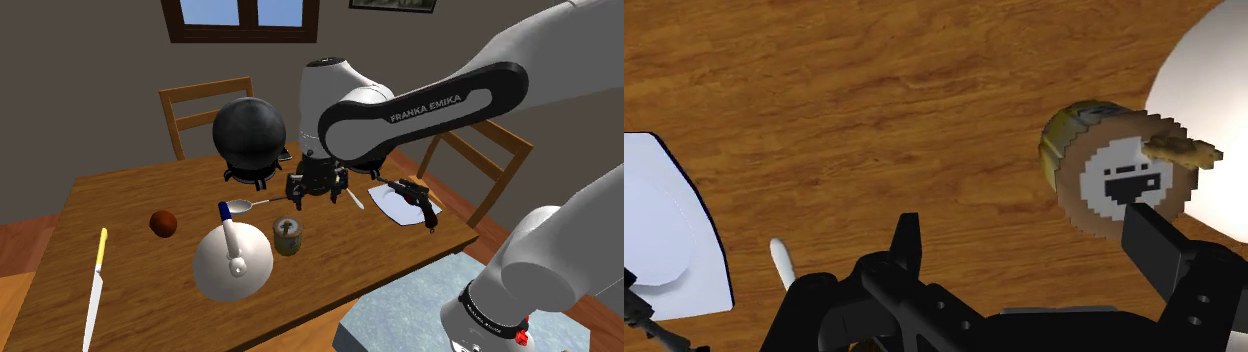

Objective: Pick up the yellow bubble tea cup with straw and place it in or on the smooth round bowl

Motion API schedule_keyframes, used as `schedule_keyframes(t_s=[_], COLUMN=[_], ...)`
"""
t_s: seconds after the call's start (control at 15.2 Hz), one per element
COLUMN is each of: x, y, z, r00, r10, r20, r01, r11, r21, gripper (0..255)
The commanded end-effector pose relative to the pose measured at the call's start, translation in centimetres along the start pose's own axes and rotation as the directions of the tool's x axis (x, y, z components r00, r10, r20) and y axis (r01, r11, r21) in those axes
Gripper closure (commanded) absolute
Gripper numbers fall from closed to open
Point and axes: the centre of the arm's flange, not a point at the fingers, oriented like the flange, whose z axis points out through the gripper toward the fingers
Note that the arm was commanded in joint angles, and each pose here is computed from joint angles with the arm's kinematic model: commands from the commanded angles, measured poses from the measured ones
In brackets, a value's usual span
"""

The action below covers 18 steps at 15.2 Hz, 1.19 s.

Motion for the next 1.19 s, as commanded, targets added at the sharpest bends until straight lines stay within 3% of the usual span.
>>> schedule_keyframes(t_s=[0.0, 0.33, 0.86, 1.12], x=[0.8, 3.6, 3.7, 3.7], y=[-1.8, -6.7, -6.8, -6.8], z=[1.4, 4.4, 8.4, 8.4], r00=[0.999, 0.99, 0.99, 0.99], r10=[0.042, 0.138, 0.139, 0.139], r20=[-0.003, -0.009, -0.009, -0.009], r01=[-0.042, -0.138, -0.139, -0.139], r11=[0.999, 0.99, 0.99, 0.99], r21=[0.009, 0.028, 0.028, 0.028], gripper=[0, 0, 0, 0])
